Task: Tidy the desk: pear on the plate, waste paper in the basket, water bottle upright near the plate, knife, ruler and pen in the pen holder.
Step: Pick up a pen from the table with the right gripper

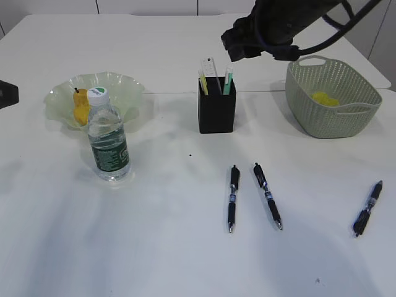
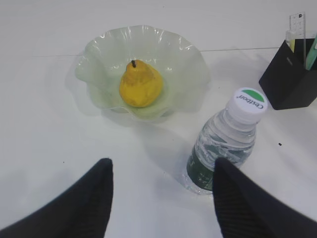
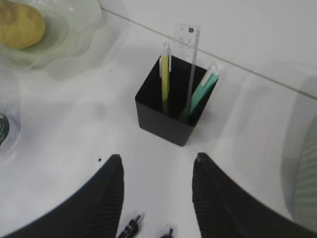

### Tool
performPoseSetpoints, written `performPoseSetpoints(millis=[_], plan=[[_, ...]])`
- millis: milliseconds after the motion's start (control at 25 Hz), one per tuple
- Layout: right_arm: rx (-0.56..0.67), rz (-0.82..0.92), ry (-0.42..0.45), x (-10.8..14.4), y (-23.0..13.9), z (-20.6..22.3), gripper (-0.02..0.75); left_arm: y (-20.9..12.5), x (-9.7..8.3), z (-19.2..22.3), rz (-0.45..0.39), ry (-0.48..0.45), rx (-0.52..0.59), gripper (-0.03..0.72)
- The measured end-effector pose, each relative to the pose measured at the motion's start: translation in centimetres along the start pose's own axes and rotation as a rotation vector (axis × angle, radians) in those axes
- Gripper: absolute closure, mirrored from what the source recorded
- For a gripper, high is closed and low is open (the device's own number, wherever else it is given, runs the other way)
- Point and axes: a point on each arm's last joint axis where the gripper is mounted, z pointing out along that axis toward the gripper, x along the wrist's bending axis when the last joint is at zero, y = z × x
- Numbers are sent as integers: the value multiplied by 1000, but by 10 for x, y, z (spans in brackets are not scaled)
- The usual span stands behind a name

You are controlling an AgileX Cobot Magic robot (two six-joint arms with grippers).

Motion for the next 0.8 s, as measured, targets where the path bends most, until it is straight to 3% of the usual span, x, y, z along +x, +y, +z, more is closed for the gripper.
performPoseSetpoints(millis=[440, 800], plan=[[278, 50, -12, 1, -21, -29, 393, -2, 0, 0, 0, 3, 20, 241], [297, 65, -15, 1, -23, -29, 393, -6, 1, 0, 0, 9, 64, 241]])
